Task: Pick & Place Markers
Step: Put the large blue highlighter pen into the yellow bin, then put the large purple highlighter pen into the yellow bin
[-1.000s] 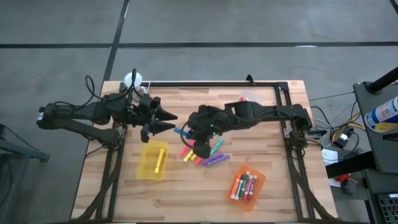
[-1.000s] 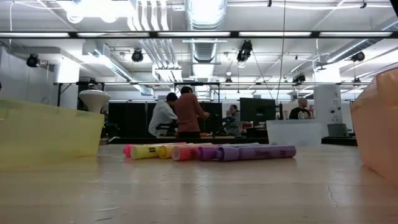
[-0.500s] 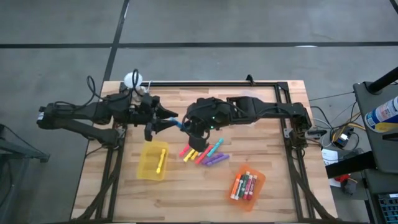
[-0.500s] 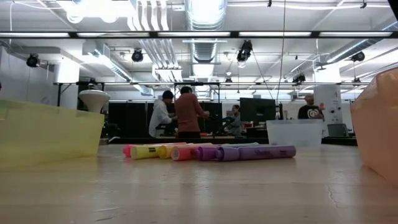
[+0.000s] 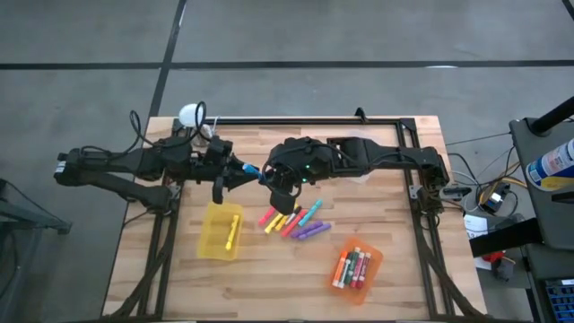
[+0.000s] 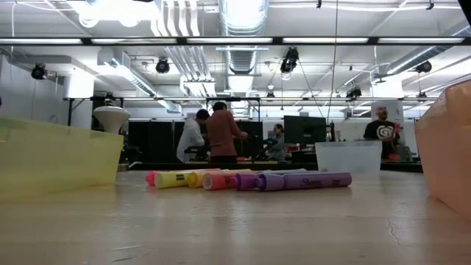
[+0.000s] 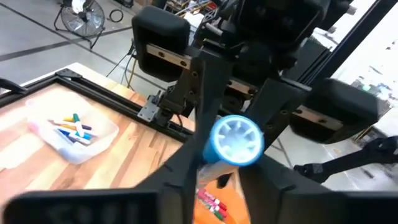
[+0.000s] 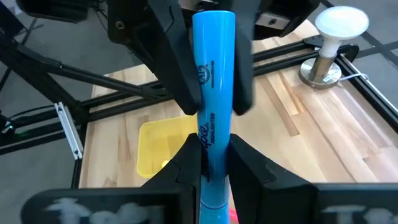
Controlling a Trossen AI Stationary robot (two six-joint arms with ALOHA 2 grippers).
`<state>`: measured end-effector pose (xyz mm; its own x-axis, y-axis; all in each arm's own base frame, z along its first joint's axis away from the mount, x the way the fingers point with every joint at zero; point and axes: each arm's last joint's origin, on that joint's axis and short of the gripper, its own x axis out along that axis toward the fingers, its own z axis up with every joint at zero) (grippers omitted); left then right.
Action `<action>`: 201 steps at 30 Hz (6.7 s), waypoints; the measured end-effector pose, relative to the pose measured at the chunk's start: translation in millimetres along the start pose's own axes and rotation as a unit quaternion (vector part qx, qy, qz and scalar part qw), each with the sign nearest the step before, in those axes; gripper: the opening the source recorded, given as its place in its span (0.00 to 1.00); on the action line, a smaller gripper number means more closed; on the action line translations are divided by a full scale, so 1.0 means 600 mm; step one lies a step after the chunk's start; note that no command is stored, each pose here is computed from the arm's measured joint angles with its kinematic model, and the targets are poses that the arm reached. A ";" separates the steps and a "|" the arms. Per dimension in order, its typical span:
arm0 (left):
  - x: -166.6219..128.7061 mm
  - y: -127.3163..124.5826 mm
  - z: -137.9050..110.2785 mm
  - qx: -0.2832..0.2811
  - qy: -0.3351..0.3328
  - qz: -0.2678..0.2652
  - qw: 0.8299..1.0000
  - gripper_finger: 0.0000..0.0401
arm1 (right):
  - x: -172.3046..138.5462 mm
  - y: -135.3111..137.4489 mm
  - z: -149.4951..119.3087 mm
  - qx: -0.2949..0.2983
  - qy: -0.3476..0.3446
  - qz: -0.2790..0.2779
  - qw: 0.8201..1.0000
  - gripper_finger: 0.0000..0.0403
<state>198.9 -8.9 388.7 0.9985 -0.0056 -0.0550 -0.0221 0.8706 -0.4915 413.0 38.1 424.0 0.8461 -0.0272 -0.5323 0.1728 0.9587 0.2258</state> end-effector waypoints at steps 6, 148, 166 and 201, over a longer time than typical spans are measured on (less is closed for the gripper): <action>-0.001 -0.001 0.003 -0.004 -0.011 0.000 1.000 0.12 | 0.001 -0.002 0.001 0.005 -0.001 0.000 1.000 0.19; -0.038 -0.020 0.002 -0.053 0.133 0.056 0.988 0.41 | 0.142 -0.029 -0.338 -0.114 0.377 0.025 0.919 0.15; -0.037 -0.017 0.003 -0.022 0.119 0.075 0.990 0.41 | 0.084 -0.008 -0.121 -0.073 0.155 0.005 0.985 0.15; -0.018 -0.015 -0.003 -0.026 0.123 0.089 0.988 0.13 | 0.053 -0.021 -0.059 -0.037 0.079 -0.012 0.996 0.33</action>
<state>188.5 -17.7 392.3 0.9362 0.0198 -0.3509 -0.2048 0.8422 -0.4988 420.1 35.2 375.4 0.7510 -0.0116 -0.6602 0.1502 0.9766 0.1537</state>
